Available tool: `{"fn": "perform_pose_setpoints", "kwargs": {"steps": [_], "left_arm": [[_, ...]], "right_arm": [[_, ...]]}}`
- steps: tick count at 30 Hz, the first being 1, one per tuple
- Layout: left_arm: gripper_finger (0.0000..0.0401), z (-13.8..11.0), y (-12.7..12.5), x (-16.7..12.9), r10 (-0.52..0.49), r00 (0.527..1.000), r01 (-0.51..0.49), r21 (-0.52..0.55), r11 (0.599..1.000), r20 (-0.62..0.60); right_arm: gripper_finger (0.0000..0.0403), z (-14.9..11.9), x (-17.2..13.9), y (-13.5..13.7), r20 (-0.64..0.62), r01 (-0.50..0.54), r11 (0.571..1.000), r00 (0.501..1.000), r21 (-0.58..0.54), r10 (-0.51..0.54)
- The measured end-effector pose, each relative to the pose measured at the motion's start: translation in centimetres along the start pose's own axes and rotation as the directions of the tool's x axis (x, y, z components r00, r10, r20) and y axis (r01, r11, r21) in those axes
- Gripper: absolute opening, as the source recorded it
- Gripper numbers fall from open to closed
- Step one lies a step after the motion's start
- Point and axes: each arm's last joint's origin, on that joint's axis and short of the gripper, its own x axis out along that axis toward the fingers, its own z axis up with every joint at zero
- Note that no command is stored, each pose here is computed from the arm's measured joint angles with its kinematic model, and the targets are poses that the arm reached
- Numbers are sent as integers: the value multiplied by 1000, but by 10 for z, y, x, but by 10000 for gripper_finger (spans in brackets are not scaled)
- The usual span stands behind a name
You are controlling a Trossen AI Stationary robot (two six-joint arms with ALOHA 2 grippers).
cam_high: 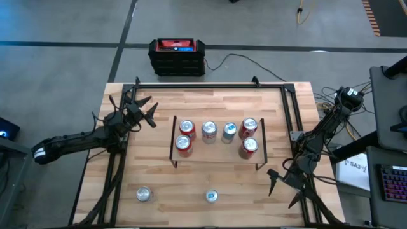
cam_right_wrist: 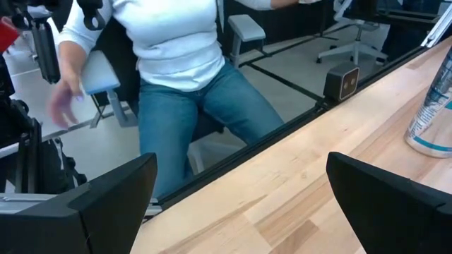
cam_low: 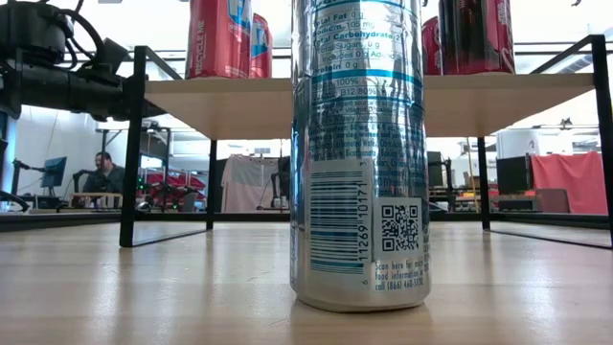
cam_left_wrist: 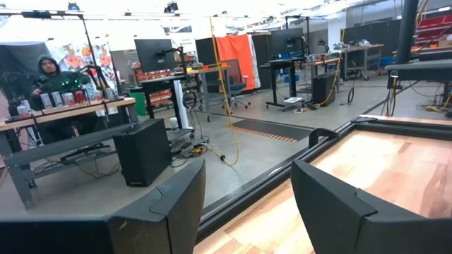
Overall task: Place canned beverage on shelf
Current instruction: Put the blue soda can on the shelf
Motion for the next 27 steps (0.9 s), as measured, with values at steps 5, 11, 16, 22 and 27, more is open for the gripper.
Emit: {"fn": "perform_pose_setpoints", "kwargs": {"steps": [5,11,16,22,27], "left_arm": [[195,0,0,0,0,1000,0,0,1000,0],[195,0,0,0,0,1000,0,0,1000,0],[195,1,0,0,1,1000,-1,-21,1000,8],[195,-1,0,0,-1,1000,0,-148,989,-5],[195,7,-2,1,-89,995,95,-253,963,35]], "right_arm": [[400,0,0,0,0,0,1000,1000,0,0],[400,0,0,0,0,0,1000,1000,0,0],[400,0,0,0,0,0,1000,1000,-1,0],[400,1,0,0,1,1,1000,1000,1,-1],[400,1,0,0,2,1,1000,1000,1,-1]]}}
